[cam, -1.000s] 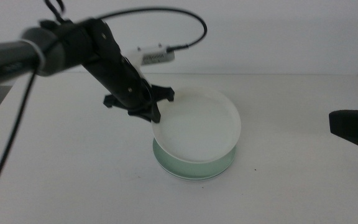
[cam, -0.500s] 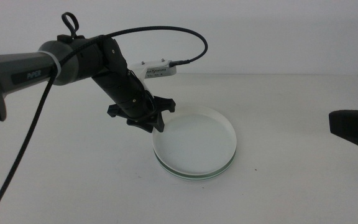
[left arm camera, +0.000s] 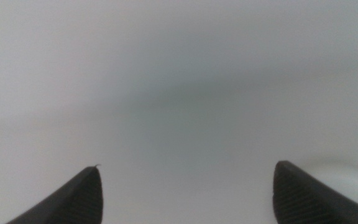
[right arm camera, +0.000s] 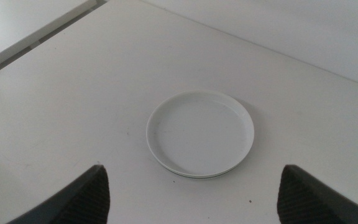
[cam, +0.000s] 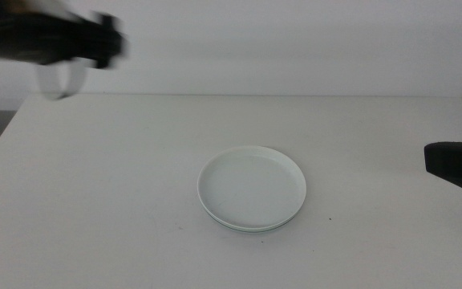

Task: Stack the three bowls on top of each other.

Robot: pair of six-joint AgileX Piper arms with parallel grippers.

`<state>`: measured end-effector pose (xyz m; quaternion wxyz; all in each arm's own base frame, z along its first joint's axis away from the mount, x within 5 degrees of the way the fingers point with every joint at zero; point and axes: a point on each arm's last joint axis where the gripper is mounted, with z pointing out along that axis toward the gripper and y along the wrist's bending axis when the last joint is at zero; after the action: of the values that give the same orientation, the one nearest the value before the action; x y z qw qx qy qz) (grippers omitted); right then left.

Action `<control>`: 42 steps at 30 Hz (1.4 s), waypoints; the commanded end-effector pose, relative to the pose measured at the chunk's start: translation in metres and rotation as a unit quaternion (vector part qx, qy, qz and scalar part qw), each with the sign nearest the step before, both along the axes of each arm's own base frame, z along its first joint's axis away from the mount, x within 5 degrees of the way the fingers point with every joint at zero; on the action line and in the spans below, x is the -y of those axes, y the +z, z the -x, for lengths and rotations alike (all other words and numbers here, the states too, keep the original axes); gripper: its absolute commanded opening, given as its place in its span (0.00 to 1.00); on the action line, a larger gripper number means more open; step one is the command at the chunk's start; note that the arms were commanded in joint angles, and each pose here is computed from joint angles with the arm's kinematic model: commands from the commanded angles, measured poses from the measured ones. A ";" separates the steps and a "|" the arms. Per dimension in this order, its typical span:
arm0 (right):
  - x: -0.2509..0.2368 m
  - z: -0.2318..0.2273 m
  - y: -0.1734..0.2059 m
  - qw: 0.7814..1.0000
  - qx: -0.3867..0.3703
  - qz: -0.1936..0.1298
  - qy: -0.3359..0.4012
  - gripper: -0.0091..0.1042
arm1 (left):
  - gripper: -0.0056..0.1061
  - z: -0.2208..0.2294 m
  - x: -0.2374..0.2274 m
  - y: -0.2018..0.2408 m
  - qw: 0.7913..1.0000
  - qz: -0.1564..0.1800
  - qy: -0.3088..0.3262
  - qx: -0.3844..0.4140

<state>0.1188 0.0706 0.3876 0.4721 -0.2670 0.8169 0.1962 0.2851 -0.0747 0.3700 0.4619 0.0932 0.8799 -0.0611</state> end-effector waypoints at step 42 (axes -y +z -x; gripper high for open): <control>0.061 0.020 -0.024 0.941 0.203 -0.001 -0.270 0.90 | 0.89 0.085 -0.046 0.017 0.983 0.025 0.062 0.168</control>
<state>0.1026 0.0130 0.3643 0.6523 -0.0803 0.7534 0.0191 0.2000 -0.0288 0.3867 0.6037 0.0380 0.7954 -0.0365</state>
